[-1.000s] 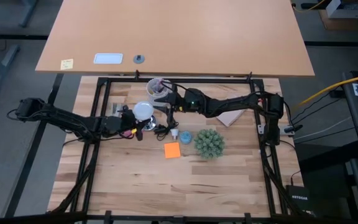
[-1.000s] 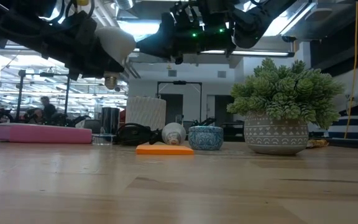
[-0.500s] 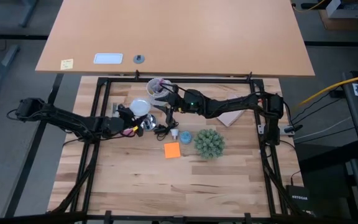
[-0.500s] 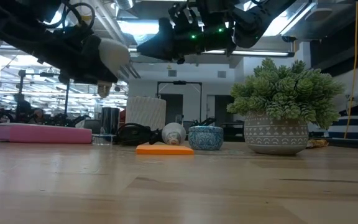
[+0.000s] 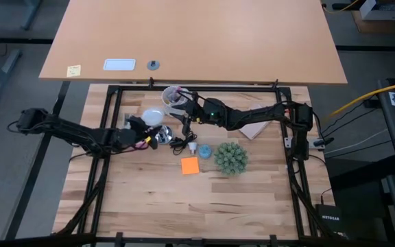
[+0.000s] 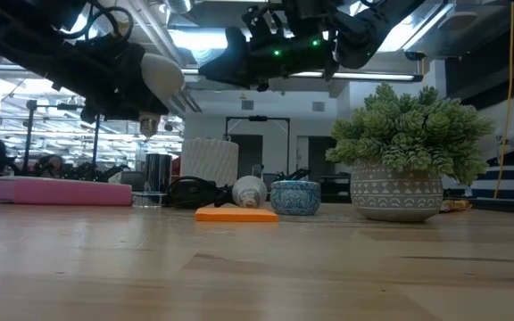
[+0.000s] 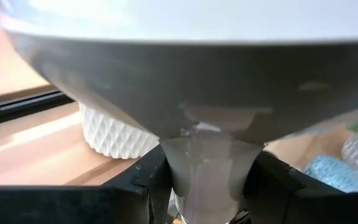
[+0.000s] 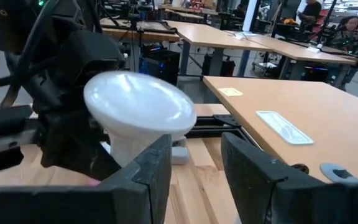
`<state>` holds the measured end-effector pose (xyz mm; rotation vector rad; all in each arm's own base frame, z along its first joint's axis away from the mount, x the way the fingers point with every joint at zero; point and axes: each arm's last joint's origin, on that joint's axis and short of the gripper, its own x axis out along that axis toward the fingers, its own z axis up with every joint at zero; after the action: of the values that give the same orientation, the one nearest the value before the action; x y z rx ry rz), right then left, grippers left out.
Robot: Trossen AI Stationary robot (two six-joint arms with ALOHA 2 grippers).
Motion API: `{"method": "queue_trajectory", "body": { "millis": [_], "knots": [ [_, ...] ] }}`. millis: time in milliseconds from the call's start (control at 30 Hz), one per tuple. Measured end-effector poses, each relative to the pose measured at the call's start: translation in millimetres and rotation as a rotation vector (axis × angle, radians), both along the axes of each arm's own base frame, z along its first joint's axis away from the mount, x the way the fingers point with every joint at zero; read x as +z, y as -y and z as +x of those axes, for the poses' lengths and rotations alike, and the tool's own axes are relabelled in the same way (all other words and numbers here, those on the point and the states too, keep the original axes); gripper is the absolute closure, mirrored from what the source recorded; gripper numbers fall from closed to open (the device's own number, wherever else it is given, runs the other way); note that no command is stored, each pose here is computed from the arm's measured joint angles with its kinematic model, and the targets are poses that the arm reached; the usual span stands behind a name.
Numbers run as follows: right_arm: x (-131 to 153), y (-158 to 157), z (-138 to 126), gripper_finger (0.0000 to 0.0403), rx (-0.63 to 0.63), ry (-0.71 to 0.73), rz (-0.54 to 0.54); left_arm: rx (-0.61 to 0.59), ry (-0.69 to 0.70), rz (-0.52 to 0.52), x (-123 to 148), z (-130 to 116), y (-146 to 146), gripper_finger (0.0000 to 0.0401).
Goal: Screw lightbulb
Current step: Insert the lightbulb into the silver lamp
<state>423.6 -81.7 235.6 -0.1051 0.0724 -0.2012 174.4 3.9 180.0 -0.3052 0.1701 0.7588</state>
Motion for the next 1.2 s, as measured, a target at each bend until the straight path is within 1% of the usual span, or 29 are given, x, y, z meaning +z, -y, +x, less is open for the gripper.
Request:
{"method": "queue_trajectory", "body": {
  "millis": [200, 300, 467, 533, 600, 700, 833, 933, 1000, 1067, 1200],
  "knots": [
    [0, 0, 0, 0.0260, -0.001, 0.001, 0.000, -0.011, 0.073, 0.021, 15, -9, -1, 0.0251],
    [0, 0, 0, 0.0260, -0.001, 0.001, 0.000, -0.022, 0.105, 0.057, 25, -15, -1, 0.0251],
    [0, 0, 0, 0.0260, -0.001, 0.001, 0.000, -0.044, 0.095, 0.157, 38, -31, -3, 0.0251],
    [0, 0, 0, 0.0260, 0.000, 0.001, 0.000, -0.047, 0.076, 0.167, 39, -40, -4, 0.0251],
    [0, 0, 0, 0.0260, 0.012, 0.001, 0.001, -0.046, 0.053, 0.152, 37, -48, -5, 0.0251],
    [0, -1, 0, 0.0260, 0.039, 0.001, 0.003, -0.031, 0.042, 0.087, 30, -57, -5, 0.0251],
    [0, -1, 1, 0.0260, 0.052, 0.011, 0.002, -0.027, 0.087, 0.041, 8, -57, -5, 0.0251],
    [-5, -1, 4, 0.0260, 0.052, 0.027, -0.002, -0.039, 0.160, 0.012, -12, -56, -5, 0.0251],
    [-11, 0, 6, 0.0260, 0.052, 0.027, -0.001, -0.043, 0.222, 0.007, -20, -56, -5, 0.0251],
    [-16, 1, 8, 0.0260, 0.051, 0.026, 0.000, -0.047, 0.249, 0.013, -19, -56, -5, 0.0251],
    [-22, 7, 13, 0.0260, 0.047, 0.022, 0.031, -0.052, 0.250, 0.031, -18, -55, -4, 0.0251]
  ]
}}
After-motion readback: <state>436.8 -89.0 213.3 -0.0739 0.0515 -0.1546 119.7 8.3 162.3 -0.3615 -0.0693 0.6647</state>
